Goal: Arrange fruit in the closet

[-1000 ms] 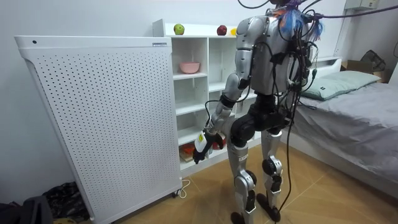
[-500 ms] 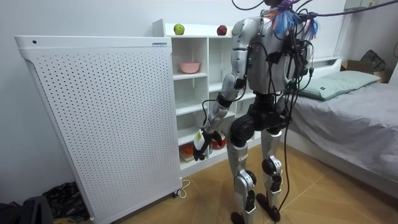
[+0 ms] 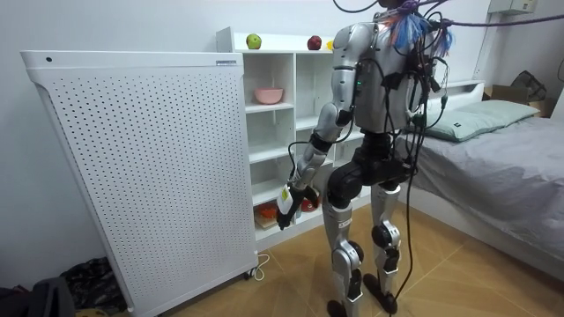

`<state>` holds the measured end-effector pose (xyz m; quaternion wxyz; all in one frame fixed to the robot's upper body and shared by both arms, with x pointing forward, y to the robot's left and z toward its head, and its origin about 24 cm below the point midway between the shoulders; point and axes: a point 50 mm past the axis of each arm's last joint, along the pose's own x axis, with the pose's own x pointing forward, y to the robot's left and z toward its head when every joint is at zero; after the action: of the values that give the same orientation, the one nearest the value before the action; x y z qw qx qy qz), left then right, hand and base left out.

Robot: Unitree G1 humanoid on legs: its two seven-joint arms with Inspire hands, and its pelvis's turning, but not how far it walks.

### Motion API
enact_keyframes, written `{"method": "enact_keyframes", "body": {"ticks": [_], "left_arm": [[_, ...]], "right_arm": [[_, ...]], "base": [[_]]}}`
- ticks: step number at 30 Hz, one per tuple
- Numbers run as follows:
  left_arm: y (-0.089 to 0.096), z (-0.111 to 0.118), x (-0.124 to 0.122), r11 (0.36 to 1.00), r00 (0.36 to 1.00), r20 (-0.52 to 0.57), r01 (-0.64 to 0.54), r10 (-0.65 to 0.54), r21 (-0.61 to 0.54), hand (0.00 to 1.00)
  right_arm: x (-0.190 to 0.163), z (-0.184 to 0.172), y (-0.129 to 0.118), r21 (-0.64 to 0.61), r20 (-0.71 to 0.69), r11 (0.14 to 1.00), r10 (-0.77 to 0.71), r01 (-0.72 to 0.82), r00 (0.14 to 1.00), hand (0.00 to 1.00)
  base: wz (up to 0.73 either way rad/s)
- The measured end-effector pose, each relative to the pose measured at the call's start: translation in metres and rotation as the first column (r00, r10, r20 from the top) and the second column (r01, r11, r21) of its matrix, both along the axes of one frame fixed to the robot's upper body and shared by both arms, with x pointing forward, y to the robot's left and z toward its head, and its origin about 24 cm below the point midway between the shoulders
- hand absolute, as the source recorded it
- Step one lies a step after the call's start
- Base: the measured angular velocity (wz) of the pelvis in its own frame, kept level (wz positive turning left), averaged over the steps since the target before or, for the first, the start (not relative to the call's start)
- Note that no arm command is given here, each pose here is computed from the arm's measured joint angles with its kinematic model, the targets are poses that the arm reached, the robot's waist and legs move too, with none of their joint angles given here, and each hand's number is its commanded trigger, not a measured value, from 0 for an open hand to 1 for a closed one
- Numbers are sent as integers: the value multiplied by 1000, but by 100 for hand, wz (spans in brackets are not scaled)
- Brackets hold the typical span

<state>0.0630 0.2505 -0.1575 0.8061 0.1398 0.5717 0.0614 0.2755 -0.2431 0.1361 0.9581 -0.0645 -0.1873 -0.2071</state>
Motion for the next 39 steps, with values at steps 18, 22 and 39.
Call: {"method": "enact_keyframes", "body": {"ticks": [18,22,39], "left_arm": [[-3,7,40,996,995,42,88,-88,12,0],[-3,5,39,996,996,17,86,-86,0,0],[-4,5,37,996,996,-5,92,-92,-15,0]], "right_arm": [[23,31,23,65,69,982,174,-178,982,0],[30,37,25,68,48,981,181,-184,982,0],[41,49,29,85,20,982,168,-169,986,0]], "base": [[7],[-6],[0]]}}
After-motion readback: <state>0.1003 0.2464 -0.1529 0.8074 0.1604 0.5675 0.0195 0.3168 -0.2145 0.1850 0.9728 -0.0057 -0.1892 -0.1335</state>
